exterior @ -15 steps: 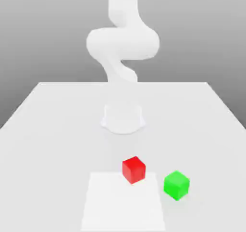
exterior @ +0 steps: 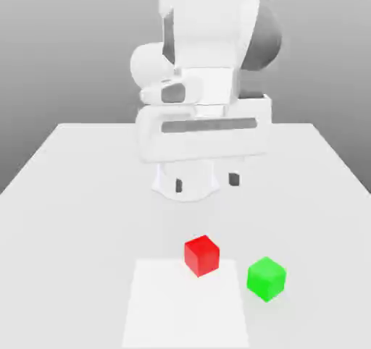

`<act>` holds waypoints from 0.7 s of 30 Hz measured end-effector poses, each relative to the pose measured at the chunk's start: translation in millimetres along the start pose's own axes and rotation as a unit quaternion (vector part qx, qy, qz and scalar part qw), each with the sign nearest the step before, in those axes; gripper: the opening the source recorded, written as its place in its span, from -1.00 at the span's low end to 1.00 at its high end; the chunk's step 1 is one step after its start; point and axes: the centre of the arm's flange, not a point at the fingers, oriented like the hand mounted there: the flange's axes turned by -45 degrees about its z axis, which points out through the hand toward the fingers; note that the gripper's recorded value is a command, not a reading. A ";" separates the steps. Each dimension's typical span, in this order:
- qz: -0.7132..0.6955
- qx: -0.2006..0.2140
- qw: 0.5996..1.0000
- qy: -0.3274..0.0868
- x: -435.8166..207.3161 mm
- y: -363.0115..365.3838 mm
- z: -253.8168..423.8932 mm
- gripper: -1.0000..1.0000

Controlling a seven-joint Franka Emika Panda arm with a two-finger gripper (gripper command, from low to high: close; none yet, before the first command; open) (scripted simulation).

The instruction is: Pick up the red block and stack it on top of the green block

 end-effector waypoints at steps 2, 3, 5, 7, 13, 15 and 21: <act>-0.027 0.017 0.999 -0.037 -25.6 -13.1 47.7 0.00; -0.036 0.022 0.998 -0.050 -35.4 -18.1 69.2 0.00; -0.044 0.027 0.997 -0.060 -44.3 -22.7 94.2 0.00; -0.046 0.028 0.997 -0.062 -48.7 -24.6 111.8 0.00; -0.046 0.029 0.997 -0.063 -54.3 -26.2 132.3 -1.00; -0.046 0.029 0.997 -0.064 -54.3 -26.2 132.4 -1.00; -0.045 0.028 0.997 -0.063 -48.7 -23.9 105.7 -1.00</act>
